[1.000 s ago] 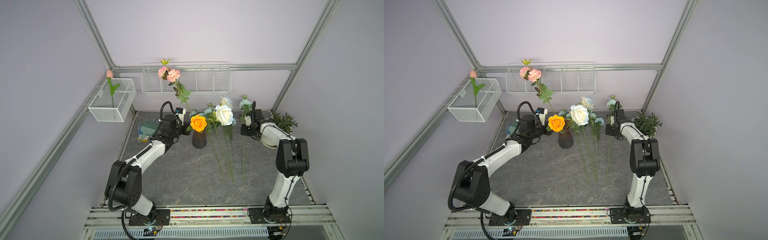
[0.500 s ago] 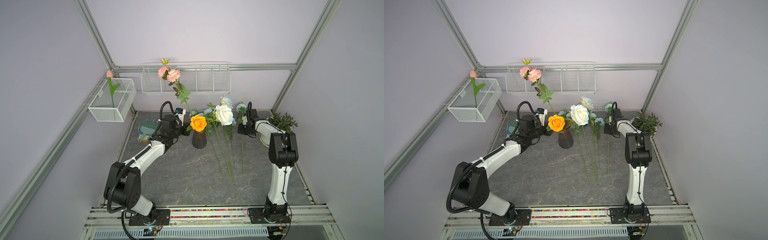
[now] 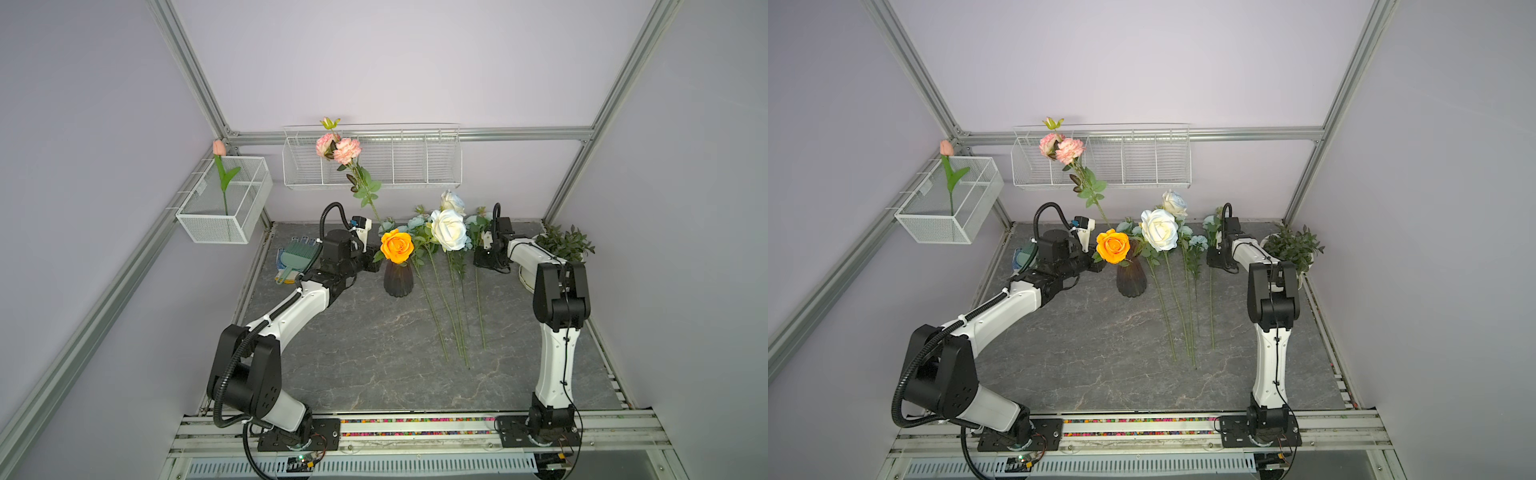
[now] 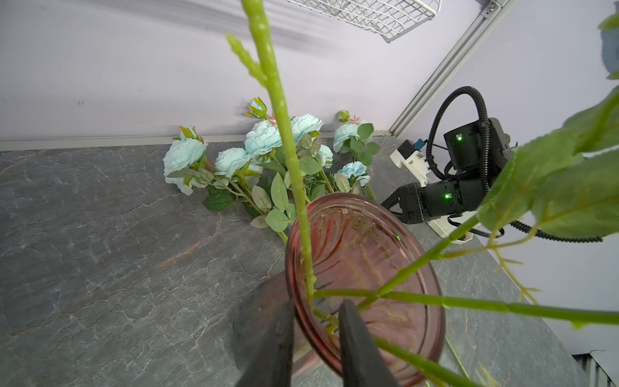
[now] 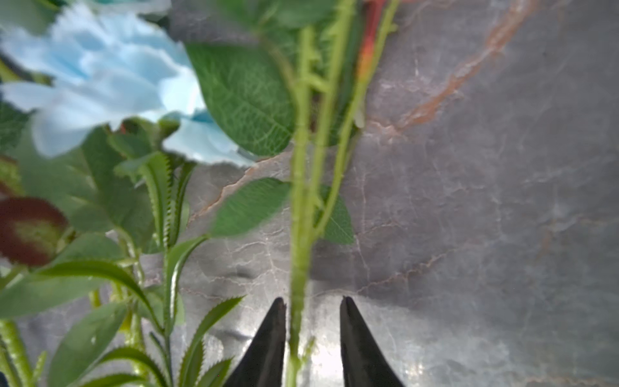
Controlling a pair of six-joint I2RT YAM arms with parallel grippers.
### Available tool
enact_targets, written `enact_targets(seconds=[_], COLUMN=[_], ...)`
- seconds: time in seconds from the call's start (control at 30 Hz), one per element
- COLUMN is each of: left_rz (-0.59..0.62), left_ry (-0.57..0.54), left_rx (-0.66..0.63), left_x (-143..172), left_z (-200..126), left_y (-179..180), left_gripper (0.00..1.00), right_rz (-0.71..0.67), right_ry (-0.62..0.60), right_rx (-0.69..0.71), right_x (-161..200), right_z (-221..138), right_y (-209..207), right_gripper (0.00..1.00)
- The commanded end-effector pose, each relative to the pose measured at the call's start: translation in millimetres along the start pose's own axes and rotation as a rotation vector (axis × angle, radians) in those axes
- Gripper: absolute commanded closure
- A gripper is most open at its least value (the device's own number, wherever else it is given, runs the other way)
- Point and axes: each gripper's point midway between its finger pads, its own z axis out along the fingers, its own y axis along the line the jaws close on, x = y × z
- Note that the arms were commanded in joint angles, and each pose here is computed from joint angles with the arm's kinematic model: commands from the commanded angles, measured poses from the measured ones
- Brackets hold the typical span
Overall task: Pick out blue flowers from the vase
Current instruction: Place the flower at the center of the board.
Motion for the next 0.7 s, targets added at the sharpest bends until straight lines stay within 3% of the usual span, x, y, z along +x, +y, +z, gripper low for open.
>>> enact_targets(seconds=[0.0, 0.23, 0.43, 0.67], left_rz=[0.017, 0.03, 0.055, 0.109], left_ry=[0.007, 0.006, -0.001, -0.01], left_rx=[0.009, 0.01, 0.034, 0.026], left_x=[-4.4, -7.7, -17.2, -28.5], left_z=[-4.4, -6.1, -10.5, -15.9], left_y=[-6.0, -8.3, -16.2, -20.1], left_gripper=[0.73, 0.73, 0.71, 0.6], right_rz=[-0.028, -0.05, -0.094, -0.148], right_ry=[-0.018, -0.153, -0.289, -0.487], right_rx=[0.016, 0.057, 0.024, -0.018], right_x=[-3.6, -25.5, -37.1, -19.6], right_z=[-20.1, -76.0, -142.0, -216.6], right_y=[1.0, 3.0, 18.6, 29.9], right_gripper=[0.55, 0.44, 0.4, 0.25])
